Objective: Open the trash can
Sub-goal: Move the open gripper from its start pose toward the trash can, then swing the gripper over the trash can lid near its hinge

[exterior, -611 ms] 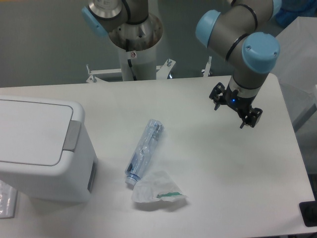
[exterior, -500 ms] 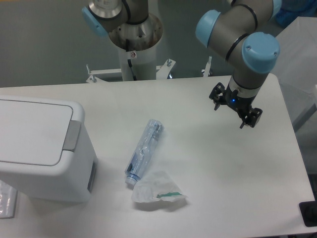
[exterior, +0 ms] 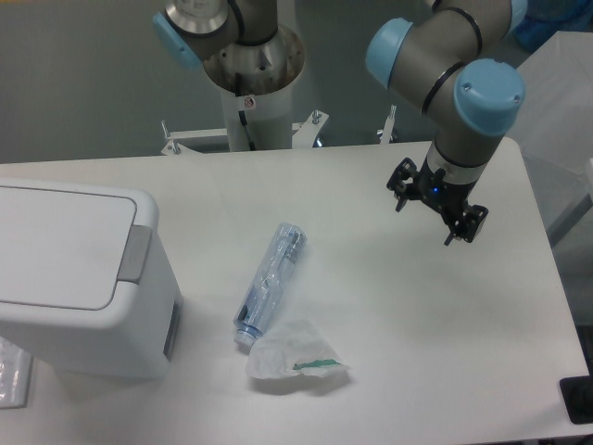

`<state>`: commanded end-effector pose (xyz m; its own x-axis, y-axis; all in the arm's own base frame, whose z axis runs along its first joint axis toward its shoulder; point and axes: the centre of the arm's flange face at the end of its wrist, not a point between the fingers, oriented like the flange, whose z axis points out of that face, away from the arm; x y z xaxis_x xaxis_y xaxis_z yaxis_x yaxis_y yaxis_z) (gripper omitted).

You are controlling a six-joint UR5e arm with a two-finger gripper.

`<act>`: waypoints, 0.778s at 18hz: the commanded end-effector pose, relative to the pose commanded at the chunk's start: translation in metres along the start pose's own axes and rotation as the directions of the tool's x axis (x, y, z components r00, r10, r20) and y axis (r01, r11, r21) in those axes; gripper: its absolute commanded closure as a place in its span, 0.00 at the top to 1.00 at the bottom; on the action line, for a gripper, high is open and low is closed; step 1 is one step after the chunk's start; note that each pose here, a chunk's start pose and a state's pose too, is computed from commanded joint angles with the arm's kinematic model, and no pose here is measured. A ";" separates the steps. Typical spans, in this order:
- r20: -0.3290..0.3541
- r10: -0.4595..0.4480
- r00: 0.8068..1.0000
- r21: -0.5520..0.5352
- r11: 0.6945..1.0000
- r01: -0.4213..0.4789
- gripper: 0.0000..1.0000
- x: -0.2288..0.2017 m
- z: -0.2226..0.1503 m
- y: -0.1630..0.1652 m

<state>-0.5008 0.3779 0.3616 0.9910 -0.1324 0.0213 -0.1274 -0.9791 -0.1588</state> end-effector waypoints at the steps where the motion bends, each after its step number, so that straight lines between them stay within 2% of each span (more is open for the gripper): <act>1: 0.000 -0.047 0.999 0.008 0.999 0.047 1.00 -0.002 -0.001 -0.001; 5: 0.021 -0.217 0.976 0.035 0.976 0.216 1.00 -0.007 -0.021 -0.011; 14: 0.011 -0.395 0.919 0.125 0.912 0.390 1.00 0.025 -0.070 -0.122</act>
<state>-0.4633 0.4835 0.4511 0.9612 0.2665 0.0714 0.2759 -0.9253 -0.2601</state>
